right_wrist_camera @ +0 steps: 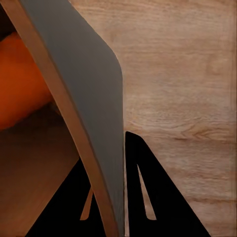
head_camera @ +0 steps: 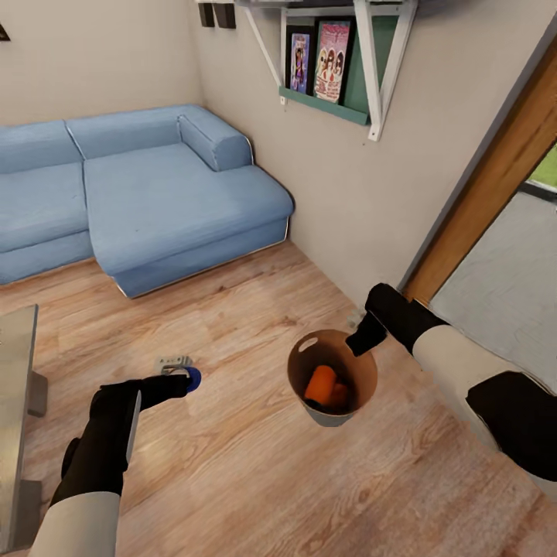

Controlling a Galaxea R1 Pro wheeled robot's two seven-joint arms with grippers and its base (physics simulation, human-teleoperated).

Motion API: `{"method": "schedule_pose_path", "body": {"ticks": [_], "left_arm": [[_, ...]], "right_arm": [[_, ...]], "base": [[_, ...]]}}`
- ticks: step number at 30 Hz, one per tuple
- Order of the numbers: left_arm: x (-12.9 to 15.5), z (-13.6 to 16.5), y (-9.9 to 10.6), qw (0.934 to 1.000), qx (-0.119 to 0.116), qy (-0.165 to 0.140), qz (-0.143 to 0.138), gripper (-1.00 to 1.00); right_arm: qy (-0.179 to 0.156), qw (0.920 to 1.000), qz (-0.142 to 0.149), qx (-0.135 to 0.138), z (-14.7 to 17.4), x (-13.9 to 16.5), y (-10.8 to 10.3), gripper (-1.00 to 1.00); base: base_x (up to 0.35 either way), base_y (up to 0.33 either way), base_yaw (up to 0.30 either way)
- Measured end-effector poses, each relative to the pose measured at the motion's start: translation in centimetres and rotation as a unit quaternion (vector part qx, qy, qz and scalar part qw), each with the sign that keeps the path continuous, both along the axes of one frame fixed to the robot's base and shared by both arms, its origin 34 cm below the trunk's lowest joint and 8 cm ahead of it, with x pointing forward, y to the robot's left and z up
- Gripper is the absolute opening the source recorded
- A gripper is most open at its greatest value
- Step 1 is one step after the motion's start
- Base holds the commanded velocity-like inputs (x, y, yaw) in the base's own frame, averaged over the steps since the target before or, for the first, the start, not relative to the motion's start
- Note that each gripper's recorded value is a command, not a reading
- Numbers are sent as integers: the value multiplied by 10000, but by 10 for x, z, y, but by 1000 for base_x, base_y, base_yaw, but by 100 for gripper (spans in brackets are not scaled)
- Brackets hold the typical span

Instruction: Put the three can of soda from the living room inside the tash can in the kitchen.

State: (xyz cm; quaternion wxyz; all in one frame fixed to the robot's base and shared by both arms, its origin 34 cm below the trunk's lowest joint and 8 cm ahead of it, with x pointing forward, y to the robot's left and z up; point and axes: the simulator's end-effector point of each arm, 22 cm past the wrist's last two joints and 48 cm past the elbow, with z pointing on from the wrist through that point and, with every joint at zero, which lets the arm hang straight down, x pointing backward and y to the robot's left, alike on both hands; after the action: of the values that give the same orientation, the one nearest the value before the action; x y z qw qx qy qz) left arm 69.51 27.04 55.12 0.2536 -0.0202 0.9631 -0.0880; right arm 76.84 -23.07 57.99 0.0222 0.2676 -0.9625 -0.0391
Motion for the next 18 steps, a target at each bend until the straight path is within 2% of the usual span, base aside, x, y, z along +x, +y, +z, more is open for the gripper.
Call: {"method": "schedule_pose_path", "body": {"ticks": [4, 7, 8, 12, 15, 18], "left_arm": [[-12, 2, 2, 10000, 30, -20, -60, -100], [-22, 4, 1, 9999, 24, 2, -103, -100], [-26, 4, 0, 9999, -4, 22, -123, -100], [-43, 5, -7, 9995, -163, 124, -220, -100], [-57, 9, -7, 9987, -302, 136, -395, -100], [-64, 19, -2, 9974, -404, 105, -581, -100]], "right_arm": [[99, 9997, 31, 241, -8, -25, 17, -100], [-27, 9986, 130, 508, -8, -38, 37, -100], [-96, 9980, 197, 596, -8, -43, 44, -100], [-22, 9965, 228, 803, -12, -73, 60, -100], [-25, 9963, 262, 819, -11, -85, 61, -100], [-109, 9975, 267, 649, -10, -86, 50, -100]], "base": [[0, 0, 0], [0, 0, 0], [0, 0, 0], [0, 0, 0], [0, 0, 0], [0, 0, 0]]}}
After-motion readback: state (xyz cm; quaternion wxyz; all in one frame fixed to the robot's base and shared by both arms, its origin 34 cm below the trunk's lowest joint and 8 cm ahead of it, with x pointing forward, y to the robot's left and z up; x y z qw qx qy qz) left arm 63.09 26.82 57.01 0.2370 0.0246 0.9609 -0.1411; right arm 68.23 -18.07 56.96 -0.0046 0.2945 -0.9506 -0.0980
